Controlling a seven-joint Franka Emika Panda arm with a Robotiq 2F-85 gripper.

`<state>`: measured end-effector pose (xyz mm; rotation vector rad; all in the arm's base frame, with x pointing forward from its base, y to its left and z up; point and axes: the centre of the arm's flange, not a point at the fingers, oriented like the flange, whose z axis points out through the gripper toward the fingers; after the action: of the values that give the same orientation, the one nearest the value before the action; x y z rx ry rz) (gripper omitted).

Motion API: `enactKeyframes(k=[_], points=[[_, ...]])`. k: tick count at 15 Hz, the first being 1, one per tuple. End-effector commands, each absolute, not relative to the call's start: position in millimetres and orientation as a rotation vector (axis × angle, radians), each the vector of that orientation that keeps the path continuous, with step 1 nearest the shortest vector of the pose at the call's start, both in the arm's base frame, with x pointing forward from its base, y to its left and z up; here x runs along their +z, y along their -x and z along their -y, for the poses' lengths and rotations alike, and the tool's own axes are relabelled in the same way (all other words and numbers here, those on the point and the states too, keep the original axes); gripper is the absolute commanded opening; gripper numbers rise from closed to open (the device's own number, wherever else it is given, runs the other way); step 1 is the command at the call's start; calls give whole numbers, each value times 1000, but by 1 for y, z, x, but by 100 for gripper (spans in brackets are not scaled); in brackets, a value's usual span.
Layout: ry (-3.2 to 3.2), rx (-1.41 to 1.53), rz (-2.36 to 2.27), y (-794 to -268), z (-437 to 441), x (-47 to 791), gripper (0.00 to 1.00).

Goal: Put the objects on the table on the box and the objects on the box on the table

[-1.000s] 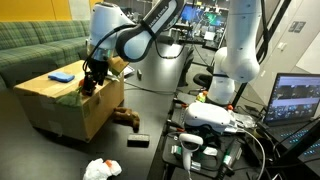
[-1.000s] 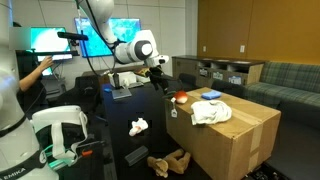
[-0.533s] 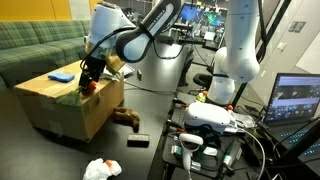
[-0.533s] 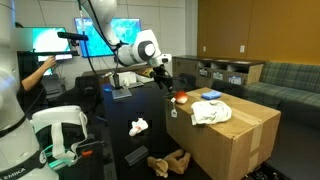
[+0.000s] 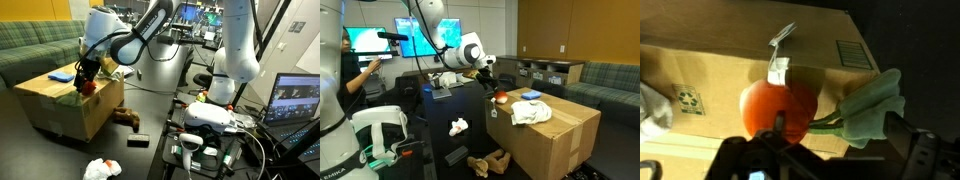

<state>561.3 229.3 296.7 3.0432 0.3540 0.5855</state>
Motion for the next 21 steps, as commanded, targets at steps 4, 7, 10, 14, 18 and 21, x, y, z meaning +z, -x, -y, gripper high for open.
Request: enactKeyframes(k=[4, 7, 10, 14, 18, 21], points=[[-3027, 601, -380, -585, -239, 279, 100], [-3007, 606, -368, -590, -236, 276, 100], [-2991, 614, -360, -594, -233, 275, 96], [-2957, 621, -365, -598, -232, 271, 63], [-2899, 640, -368, -606, -229, 264, 32], [-2879, 642, -362, -609, -226, 260, 8]])
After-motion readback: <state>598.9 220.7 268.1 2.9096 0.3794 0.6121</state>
